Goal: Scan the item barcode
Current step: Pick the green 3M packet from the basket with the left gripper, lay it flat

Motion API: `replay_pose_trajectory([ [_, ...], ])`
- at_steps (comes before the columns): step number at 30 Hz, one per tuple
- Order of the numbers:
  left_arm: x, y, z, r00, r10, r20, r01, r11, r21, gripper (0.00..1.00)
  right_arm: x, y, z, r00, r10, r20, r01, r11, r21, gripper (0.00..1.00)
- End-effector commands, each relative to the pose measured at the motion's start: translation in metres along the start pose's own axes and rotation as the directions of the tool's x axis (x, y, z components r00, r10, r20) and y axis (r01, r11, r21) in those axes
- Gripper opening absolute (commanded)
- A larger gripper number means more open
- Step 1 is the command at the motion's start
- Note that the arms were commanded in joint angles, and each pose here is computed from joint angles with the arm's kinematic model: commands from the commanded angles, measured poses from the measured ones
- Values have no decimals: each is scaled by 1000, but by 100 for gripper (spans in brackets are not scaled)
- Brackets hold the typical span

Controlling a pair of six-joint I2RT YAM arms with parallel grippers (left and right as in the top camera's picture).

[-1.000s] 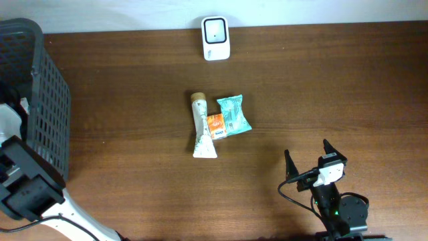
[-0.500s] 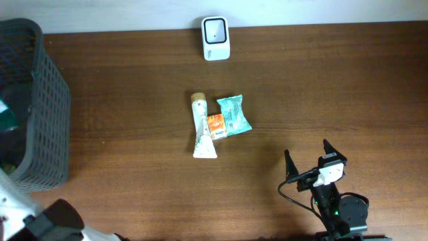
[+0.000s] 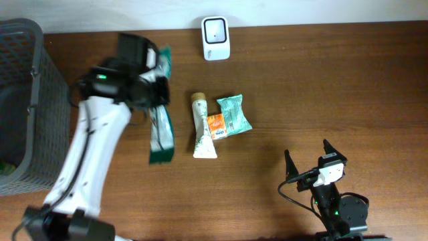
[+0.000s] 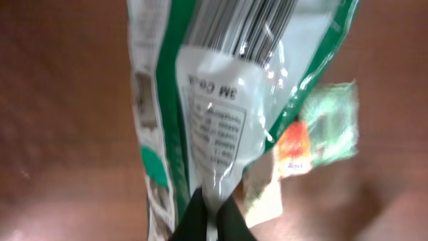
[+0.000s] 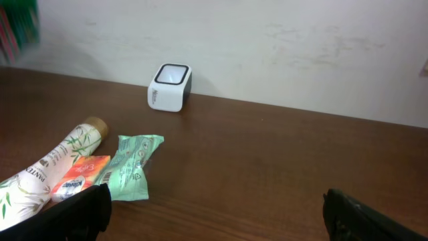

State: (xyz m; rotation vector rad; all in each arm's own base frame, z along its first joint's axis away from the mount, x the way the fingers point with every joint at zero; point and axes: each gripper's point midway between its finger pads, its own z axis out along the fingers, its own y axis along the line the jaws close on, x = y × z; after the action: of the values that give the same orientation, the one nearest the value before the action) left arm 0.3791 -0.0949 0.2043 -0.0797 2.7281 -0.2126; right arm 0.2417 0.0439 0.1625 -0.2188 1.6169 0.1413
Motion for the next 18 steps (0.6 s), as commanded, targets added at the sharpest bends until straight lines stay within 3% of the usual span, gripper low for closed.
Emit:
replay_pose_trajectory([
  [1,43,-9,59,993,-27,-119,24,999,-26,0,3,1,0,1000,8,-3,-8,1000,-1,98],
  [5,82,-34,113,985,34,-171,-36,999,-8,0,3,1,0,1000,8,-3,-8,1000,-1,98],
  [7,84,-37,122,983,44,-176,-46,999,-7,0,3,1,0,1000,8,-3,-8,1000,-1,98],
  [8,82,-34,122,985,42,-167,-47,999,-24,34,3,1,0,1000,8,-3,-8,1000,-1,99],
  [9,80,-33,122,986,43,-161,-48,998,-28,46,3,1,0,1000,8,-3,-8,1000,-1,98],
  [10,76,-37,120,986,85,-147,-87,996,-6,49,3,1,0,1000,8,-3,-8,1000,-1,98],
  [13,22,-57,54,981,186,57,-189,981,50,61,3,1,0,1000,8,-3,-8,1000,-1,98],
  [14,-4,-54,10,969,190,157,-199,979,42,73,3,1,0,1000,8,-3,-8,1000,-1,98],
  [15,-30,-31,-47,953,159,256,-161,987,-13,80,3,1,0,1000,8,-3,-8,1000,-1,99],
  [18,-63,55,-148,908,12,419,63,984,-165,81,3,1,0,1000,8,-3,-8,1000,-1,99],
])
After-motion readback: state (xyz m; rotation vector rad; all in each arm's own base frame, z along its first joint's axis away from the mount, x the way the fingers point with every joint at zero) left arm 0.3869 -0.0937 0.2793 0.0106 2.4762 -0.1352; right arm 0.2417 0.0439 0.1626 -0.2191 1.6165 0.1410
